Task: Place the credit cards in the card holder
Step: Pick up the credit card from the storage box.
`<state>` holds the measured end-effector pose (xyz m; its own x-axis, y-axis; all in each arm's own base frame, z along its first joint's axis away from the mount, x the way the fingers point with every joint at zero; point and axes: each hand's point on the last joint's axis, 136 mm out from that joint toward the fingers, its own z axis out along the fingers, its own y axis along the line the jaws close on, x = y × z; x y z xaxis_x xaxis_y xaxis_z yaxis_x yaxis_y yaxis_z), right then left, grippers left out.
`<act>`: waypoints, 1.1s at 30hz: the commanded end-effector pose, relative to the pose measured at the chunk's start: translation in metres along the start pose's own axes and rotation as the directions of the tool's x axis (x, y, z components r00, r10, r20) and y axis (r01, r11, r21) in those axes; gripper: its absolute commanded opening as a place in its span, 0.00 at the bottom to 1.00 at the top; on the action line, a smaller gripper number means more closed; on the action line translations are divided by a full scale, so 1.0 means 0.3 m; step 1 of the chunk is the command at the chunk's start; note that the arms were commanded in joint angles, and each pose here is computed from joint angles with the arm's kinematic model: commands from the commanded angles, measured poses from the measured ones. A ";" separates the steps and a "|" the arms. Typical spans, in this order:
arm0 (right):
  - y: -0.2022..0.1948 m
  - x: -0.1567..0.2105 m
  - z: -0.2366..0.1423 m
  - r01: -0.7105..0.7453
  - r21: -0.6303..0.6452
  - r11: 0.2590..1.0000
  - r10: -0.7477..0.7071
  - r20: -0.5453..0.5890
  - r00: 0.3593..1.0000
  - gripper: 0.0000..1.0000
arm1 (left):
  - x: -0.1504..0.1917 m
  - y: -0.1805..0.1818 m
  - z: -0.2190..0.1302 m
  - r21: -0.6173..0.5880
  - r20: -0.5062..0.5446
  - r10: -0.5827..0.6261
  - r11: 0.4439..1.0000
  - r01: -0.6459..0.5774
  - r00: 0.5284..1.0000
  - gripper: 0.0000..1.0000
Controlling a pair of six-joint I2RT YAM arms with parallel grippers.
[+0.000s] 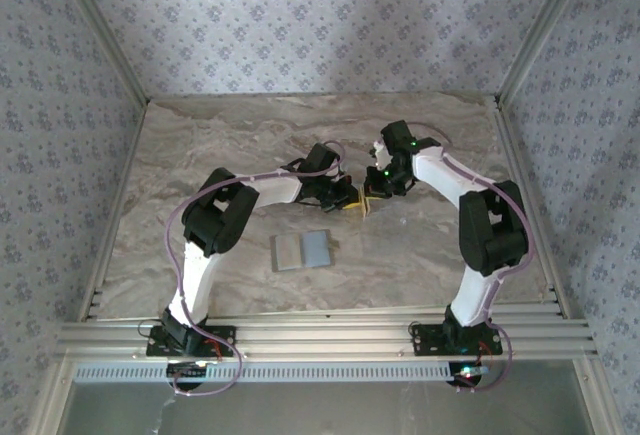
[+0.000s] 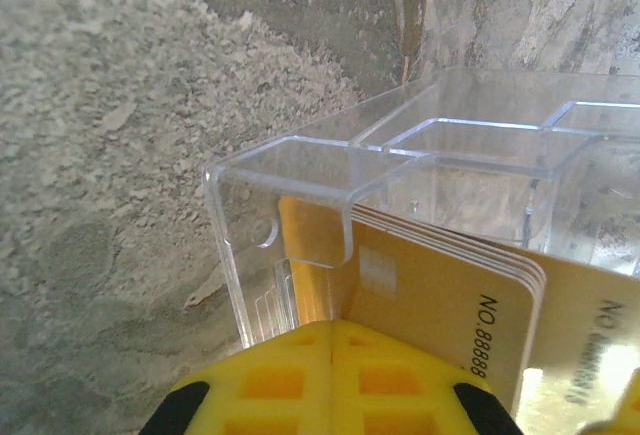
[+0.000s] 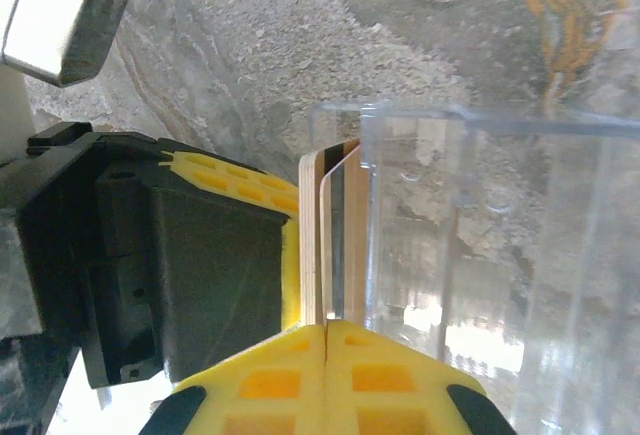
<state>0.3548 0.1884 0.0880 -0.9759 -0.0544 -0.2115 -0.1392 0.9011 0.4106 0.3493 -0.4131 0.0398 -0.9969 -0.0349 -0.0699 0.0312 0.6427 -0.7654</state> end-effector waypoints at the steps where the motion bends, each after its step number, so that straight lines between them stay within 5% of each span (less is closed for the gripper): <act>1: -0.014 -0.007 -0.076 -0.020 0.039 0.999 0.018 0.056 0.998 0.00 | 0.026 0.080 0.041 -0.076 -0.023 -0.019 0.997 0.017 1.000 0.00; 12: -0.028 -0.024 -0.158 -0.042 0.056 0.998 0.034 0.132 0.991 0.00 | 0.014 0.021 -0.008 -0.065 -0.012 0.035 0.997 -0.036 0.999 0.00; 33: -0.038 -0.031 -0.309 -0.042 0.041 0.998 0.029 0.276 0.961 0.00 | 0.014 -0.176 -0.253 -0.026 0.056 0.178 0.984 -0.176 0.983 0.26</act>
<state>0.3486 0.1432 0.1528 -0.9178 0.0761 -0.3898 -0.0870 0.9190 0.3844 0.3393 -0.3986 0.1002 -0.9825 0.0371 -0.1823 0.1609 0.6611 -0.7328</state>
